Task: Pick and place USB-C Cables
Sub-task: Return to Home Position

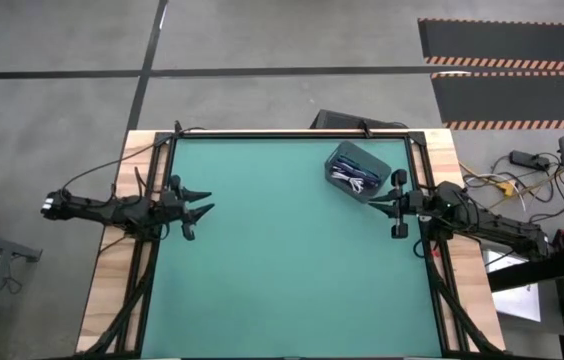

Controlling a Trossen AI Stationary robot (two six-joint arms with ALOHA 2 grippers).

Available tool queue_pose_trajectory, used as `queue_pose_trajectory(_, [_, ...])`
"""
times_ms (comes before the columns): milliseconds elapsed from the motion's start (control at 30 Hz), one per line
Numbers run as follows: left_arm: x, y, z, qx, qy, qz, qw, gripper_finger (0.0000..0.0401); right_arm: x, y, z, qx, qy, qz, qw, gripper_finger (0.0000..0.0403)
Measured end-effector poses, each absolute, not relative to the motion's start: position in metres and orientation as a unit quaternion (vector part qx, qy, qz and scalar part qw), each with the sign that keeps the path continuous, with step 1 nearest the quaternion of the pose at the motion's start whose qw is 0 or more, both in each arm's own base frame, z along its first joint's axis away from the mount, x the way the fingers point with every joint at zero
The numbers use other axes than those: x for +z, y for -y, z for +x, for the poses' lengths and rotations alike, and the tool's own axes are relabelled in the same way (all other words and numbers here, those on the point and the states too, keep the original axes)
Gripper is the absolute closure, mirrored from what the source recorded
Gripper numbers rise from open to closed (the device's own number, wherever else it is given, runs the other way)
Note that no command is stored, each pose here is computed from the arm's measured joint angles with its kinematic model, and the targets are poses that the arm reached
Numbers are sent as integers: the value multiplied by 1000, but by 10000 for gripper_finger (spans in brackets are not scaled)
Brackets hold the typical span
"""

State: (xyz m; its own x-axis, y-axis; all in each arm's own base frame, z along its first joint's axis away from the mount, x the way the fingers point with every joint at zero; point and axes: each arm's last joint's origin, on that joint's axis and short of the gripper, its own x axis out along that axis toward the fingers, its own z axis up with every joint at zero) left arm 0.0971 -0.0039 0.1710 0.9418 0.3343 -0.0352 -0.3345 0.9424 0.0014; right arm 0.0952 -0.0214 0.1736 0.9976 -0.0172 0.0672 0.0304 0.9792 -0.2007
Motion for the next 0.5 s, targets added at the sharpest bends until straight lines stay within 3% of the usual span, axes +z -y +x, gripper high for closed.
queue_pose_trajectory(500, [170, 4, 98, 170, -26, 1, 985, 256, 173, 21, 95, -12, 32, -101, 994, 376])
